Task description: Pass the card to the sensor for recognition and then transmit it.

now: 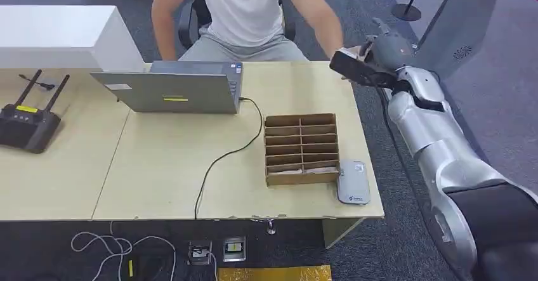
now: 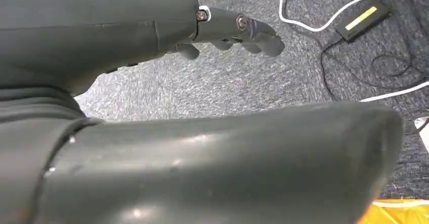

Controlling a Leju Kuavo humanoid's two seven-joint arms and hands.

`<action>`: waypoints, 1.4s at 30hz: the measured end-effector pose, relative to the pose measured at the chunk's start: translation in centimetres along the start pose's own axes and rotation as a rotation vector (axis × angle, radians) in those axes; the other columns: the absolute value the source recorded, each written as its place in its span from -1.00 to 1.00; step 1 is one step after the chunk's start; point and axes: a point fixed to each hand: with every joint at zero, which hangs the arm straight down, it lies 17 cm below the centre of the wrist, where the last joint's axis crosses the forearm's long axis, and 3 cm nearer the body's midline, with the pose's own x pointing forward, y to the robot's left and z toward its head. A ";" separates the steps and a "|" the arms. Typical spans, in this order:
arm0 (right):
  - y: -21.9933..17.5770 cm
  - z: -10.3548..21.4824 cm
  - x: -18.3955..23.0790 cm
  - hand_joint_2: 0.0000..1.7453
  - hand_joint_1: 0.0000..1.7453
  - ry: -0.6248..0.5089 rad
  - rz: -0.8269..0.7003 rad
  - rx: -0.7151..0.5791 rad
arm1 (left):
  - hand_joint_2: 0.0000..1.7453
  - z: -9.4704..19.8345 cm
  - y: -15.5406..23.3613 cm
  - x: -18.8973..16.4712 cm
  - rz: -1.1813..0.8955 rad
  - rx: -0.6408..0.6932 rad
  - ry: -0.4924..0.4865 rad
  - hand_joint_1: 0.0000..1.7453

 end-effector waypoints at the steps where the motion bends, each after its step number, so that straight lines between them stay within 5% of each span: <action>1: 0.2 0.1 -0.1 1.00 -1.00 0.004 0.001 0.002 | -1.00 0.0 0.0 0.0 -0.002 0.000 -0.001 -1.00; 10: 0.3 0.3 -0.8 1.00 -1.00 0.028 -0.012 -0.017 | -1.00 0.0 0.0 0.0 -0.021 0.000 -0.001 -1.00; 11: 0.1 0.3 -0.8 -1.00 -1.00 0.028 -0.020 -0.028 | -1.00 0.0 0.0 0.0 -0.023 0.001 -0.001 -1.00; 12: -0.3 0.2 -0.8 -1.00 -1.00 0.027 -0.026 -0.043 | -1.00 0.0 0.1 0.0 -0.025 0.002 -0.001 -1.00; 13: -0.8 0.1 -0.9 1.00 -1.00 0.028 -0.033 -0.061 | -1.00 0.0 0.1 0.0 -0.026 0.003 -0.001 -1.00; 22: -6.6 -1.0 -1.9 1.00 -1.00 0.033 -0.311 -0.227 | -1.00 0.1 0.0 -0.8 -0.018 0.016 0.012 -1.00; 30: -6.9 -1.3 -0.8 1.00 -1.00 0.032 -0.660 -0.186 | -1.00 0.2 -0.1 -1.4 0.021 0.029 0.022 -1.00; 35: -4.5 1.7 3.1 1.00 -1.00 -0.038 -0.916 -0.098 | -1.00 0.5 -0.5 -2.7 0.059 0.032 0.034 -1.00; 42: -4.1 6.6 6.8 1.00 -1.00 -0.174 -1.069 -0.025 | -1.00 0.8 -0.8 -4.0 0.114 0.040 0.059 -1.00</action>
